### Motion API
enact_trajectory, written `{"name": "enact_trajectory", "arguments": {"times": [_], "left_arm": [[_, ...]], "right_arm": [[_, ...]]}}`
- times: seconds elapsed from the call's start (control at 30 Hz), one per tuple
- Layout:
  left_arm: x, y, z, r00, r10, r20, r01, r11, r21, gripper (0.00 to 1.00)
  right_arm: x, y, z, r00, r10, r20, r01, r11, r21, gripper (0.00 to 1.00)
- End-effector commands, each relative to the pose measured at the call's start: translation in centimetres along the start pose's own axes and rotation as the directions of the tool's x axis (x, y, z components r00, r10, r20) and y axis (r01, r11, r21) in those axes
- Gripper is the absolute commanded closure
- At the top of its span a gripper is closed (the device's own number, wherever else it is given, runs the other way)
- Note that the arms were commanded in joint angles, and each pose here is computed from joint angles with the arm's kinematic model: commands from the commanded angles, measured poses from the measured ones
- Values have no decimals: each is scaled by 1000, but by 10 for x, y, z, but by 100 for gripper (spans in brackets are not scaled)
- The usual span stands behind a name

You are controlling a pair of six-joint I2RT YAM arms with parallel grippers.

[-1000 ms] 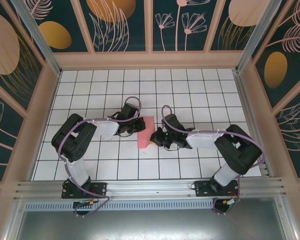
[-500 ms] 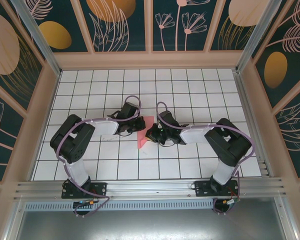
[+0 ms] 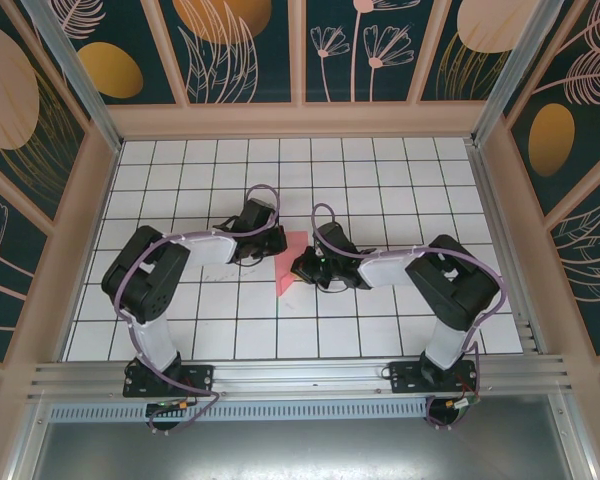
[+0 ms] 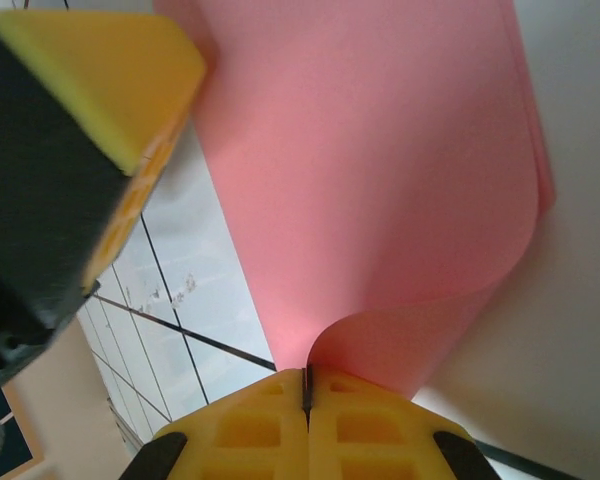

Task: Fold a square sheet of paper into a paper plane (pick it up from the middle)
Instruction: Third fold the triangle at the center of the table.

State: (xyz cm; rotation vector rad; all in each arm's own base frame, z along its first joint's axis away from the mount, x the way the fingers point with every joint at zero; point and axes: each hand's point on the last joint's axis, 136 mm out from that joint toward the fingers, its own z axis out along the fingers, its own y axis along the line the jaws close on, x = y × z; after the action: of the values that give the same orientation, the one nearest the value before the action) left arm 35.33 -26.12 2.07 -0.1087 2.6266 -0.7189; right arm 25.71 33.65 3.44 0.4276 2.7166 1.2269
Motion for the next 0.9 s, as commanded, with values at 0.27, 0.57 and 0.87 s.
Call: {"name": "enact_trajectory", "arguments": {"times": [0.27,0.57,0.87], "left_arm": [[7,16,10,999,6,-31,-8,998,-62,98],[8,16,10,999,7,-37,-9,998,-60,98],[10,17,11,999,4,-43,-6,998,-57,98]], "right_arm": [[-12,6,8,999,14,38,-13,1000,-24,100],[-14,10,13,1000,1,30,0,999,-36,100],[-14,11,17,1000,-10,24,11,999,-38,100]]}}
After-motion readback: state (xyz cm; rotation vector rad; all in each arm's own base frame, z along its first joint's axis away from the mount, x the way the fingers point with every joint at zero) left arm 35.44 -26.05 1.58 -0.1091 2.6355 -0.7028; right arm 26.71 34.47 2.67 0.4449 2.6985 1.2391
